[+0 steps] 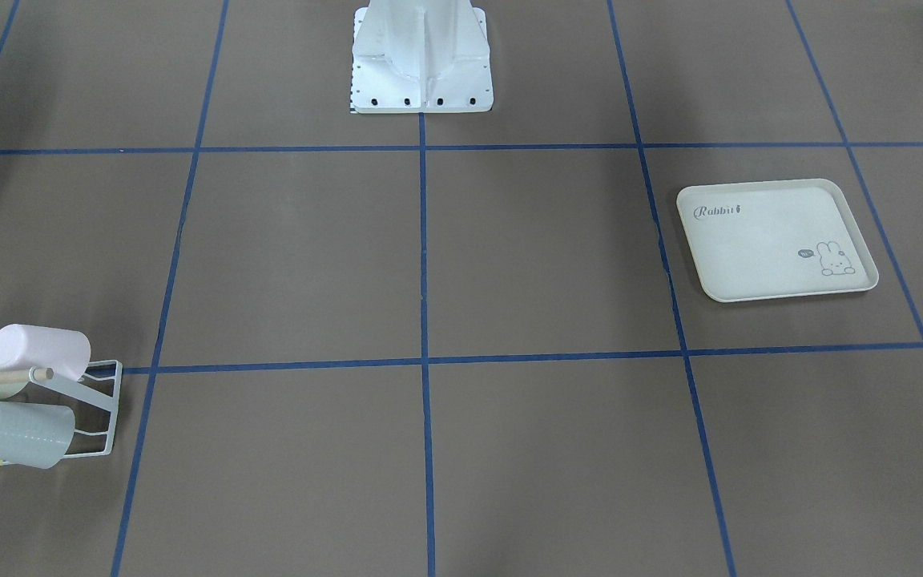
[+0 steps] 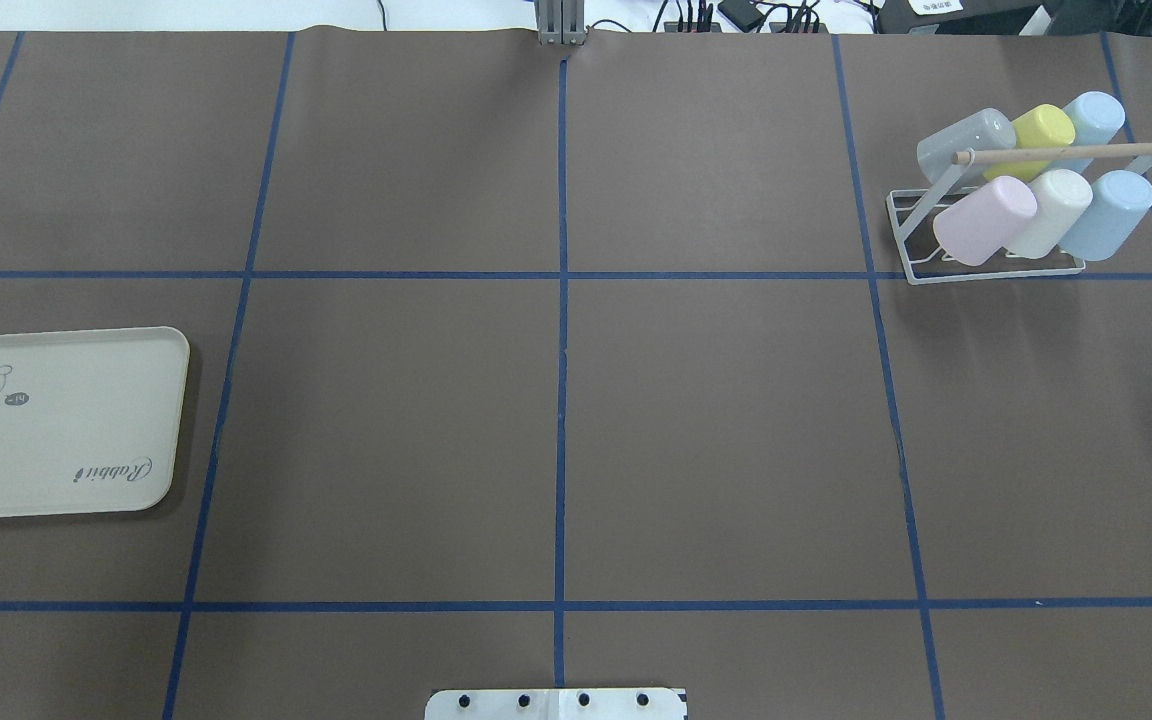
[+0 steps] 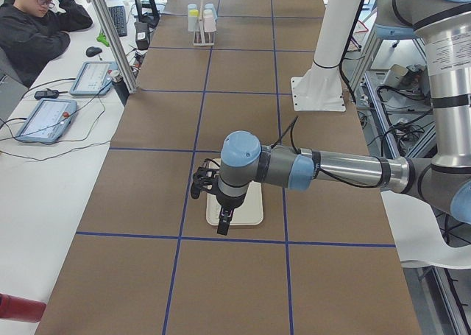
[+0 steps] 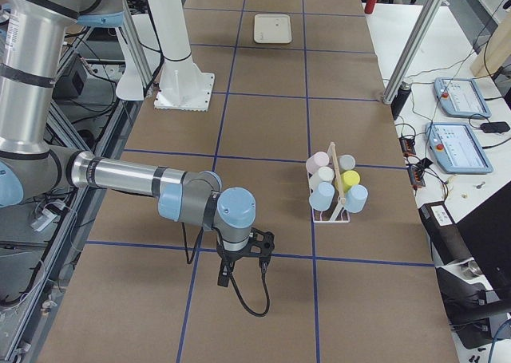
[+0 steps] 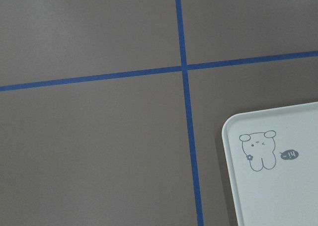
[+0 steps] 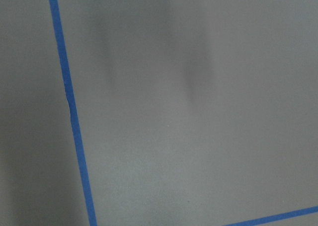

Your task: Transfer IKEA cup to right arm and place on rack

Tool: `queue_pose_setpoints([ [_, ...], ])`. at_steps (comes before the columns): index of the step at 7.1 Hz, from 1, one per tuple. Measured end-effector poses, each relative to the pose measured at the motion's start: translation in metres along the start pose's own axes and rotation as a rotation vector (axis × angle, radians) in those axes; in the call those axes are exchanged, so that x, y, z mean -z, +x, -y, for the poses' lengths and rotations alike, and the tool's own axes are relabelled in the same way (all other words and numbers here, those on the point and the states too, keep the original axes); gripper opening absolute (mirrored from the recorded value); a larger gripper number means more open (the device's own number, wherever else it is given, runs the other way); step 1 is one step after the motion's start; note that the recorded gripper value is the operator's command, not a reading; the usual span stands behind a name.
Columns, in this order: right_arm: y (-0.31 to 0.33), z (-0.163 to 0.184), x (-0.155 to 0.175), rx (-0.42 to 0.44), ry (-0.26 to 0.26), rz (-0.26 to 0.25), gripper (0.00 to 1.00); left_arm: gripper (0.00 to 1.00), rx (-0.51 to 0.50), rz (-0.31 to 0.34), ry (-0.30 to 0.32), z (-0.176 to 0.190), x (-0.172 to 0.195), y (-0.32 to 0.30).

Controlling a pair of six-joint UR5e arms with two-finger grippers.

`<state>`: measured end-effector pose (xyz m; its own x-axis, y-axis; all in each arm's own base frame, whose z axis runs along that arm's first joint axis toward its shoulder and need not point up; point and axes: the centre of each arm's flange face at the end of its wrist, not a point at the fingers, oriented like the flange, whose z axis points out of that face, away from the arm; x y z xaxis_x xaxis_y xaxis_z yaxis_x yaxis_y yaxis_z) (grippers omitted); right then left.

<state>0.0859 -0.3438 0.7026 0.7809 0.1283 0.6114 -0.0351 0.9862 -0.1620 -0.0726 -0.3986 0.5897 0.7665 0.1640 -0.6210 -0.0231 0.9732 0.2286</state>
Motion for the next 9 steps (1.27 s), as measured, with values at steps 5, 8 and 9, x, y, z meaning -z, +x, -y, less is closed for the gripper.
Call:
queue_pose_setpoints([
  [5, -0.014, 0.005, 0.013, 0.022, 0.031, 0.04, 1.0, 1.0, -0.017, 0.005, 0.001, -0.001, -0.002, -0.002],
  [8, -0.02, 0.004, 0.021, 0.036, 0.048, 0.041, 1.0, 1.0, -0.017, 0.019, 0.002, 0.002, -0.003, -0.004],
  [9, -0.021, 0.003, 0.022, 0.037, 0.049, 0.041, 1.0, 1.0, -0.022, 0.022, 0.009, 0.004, 0.0, -0.002],
])
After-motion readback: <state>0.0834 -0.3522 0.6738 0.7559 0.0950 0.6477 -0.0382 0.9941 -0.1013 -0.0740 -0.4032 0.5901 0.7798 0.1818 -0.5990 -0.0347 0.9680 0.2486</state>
